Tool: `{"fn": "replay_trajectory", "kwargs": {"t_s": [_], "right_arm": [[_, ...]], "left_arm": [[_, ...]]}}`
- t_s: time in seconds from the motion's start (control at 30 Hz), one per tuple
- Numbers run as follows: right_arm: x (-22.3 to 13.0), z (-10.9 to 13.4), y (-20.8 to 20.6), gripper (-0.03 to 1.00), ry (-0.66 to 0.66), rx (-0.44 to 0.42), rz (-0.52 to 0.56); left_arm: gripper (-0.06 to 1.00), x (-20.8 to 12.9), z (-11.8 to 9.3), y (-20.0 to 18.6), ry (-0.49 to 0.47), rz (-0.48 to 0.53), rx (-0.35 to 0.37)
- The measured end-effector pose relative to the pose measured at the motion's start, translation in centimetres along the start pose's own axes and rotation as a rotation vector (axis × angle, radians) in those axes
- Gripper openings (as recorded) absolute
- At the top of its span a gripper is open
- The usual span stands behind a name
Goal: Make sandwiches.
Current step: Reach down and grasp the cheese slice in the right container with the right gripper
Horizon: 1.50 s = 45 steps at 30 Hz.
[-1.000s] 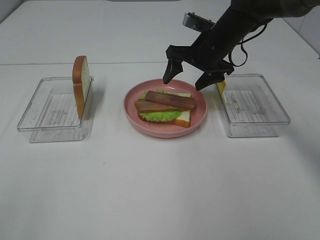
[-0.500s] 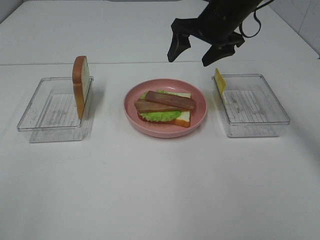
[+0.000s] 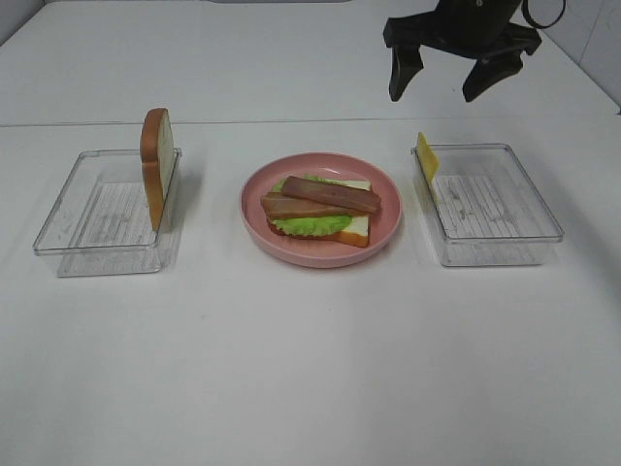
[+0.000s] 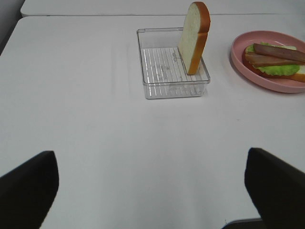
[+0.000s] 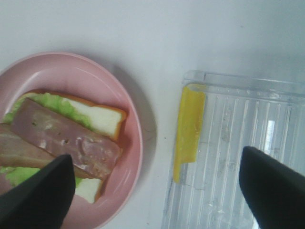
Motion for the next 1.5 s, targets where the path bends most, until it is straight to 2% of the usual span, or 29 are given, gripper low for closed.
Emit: {"fn": "replay_trajectory", "kwargs": {"t_s": [0.03,0.1,0.2,0.7,1.33,1.4,1.47,1.5], "right_arm": [[0.0,0.0,0.0,0.90,0.000,0.000,0.000],[-1.2,-1.7,2.2,0.90,0.045,0.007,0.056],[-1.8,-2.1,3.6,0.90,0.066,0.017,0.082],[-2.7,-2.0,8.2,0.88,0.095,0.046,0.113],[-3.2,-2.0,9.4,0.80,0.097,0.049,0.134],[-3.0,-2.0,9.2,0.77,0.096,0.049,0.130],[-2.5,-2.1,9.0,0.70,0.095,0.047,0.118],[-2.5,-2.1,9.0,0.70,0.095,0.047,0.118]], "left_arm": [[0.98,0.0,0.0,0.0,0.000,0.000,0.000],[0.98,0.0,0.0,0.0,0.000,0.000,0.000],[0.98,0.0,0.0,0.0,0.000,0.000,0.000],[0.98,0.0,0.0,0.0,0.000,0.000,0.000],[0.98,0.0,0.0,0.0,0.000,0.000,0.000],[0.98,0.0,0.0,0.0,0.000,0.000,0.000],[0.98,0.0,0.0,0.0,0.000,0.000,0.000],[0.98,0.0,0.0,0.0,0.000,0.000,0.000]]}}
Point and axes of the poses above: a point on each arm's last joint axis where the gripper is mounted, y pointing out along that axis toward the gripper, z along the wrist's bending axis when the last joint is at zero, x = y × z, the point moved 9 cm from there along y, pointing out along that axis toward the gripper, and after that the axes turned 12 degrees about -y, right-handed, at the moved point
